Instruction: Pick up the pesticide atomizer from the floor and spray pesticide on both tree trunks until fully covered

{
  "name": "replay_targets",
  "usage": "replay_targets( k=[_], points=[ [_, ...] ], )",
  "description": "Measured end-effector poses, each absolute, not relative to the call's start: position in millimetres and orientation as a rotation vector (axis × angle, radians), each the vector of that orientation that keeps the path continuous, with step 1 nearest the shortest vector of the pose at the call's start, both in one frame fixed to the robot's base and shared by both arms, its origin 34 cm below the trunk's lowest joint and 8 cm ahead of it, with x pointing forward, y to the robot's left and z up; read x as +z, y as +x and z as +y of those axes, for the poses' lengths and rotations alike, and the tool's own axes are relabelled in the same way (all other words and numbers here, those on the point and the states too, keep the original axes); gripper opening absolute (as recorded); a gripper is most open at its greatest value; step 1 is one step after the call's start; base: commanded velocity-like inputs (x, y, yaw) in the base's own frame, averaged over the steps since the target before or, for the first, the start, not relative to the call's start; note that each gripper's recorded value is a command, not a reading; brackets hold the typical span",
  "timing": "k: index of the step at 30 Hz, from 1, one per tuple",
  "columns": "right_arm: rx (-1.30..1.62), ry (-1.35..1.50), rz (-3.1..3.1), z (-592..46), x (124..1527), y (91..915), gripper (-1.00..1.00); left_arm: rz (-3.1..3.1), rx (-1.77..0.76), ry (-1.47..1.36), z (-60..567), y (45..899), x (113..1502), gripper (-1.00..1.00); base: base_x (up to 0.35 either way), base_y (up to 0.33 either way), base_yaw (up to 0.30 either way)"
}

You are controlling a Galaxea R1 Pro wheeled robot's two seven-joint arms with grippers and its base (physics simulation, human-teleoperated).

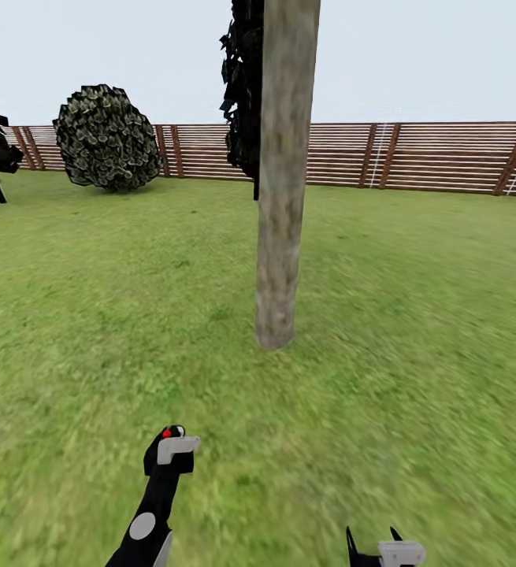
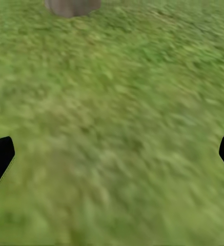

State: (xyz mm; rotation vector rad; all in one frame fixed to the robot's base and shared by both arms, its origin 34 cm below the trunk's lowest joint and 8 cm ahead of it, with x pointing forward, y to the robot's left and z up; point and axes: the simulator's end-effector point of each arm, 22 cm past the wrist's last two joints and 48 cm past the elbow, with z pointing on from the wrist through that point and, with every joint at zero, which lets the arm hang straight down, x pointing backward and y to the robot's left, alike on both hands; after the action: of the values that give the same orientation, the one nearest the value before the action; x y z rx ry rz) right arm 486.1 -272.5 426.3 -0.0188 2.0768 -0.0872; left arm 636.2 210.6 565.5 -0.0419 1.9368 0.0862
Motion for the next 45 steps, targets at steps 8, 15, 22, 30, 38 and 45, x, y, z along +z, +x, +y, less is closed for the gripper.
replay_targets(
  k=[8, 15, 22, 30, 38, 45],
  points=[
    [-0.087, -0.019, 2.077, -272.5, 426.3, 486.1, 1.00, 1.937, 0.086, -0.042, 210.6, 636.2, 565.6, -1.00, 0.341, 0.072, 0.000],
    [-0.087, -0.019, 2.077, -272.5, 426.2, 486.0, 1.00, 1.937, 0.086, -0.042, 210.6, 636.2, 565.6, -1.00, 0.340, 0.072, 0.000],
    [-0.087, -0.019, 2.077, -272.4, 426.3, 486.1, 1.00, 1.937, 0.086, -0.042, 210.6, 636.1, 565.5, -1.00, 0.340, 0.072, 0.000],
    [-0.087, -0.019, 2.077, -272.5, 426.3, 486.1, 1.00, 1.938, 0.086, -0.042, 210.6, 635.6, 565.0, -1.00, 0.340, 0.072, 0.000],
    [-0.087, -0.019, 2.077, -272.5, 426.3, 486.1, 1.00, 1.938, 0.086, -0.042, 210.6, 635.4, 564.9, -1.00, 0.340, 0.073, 0.000],
    [-0.087, -0.019, 2.077, -272.4, 426.3, 486.1, 1.00, 1.938, 0.086, -0.042, 210.6, 635.4, 564.9, -1.00, 0.340, 0.072, 0.000]
  ],
)
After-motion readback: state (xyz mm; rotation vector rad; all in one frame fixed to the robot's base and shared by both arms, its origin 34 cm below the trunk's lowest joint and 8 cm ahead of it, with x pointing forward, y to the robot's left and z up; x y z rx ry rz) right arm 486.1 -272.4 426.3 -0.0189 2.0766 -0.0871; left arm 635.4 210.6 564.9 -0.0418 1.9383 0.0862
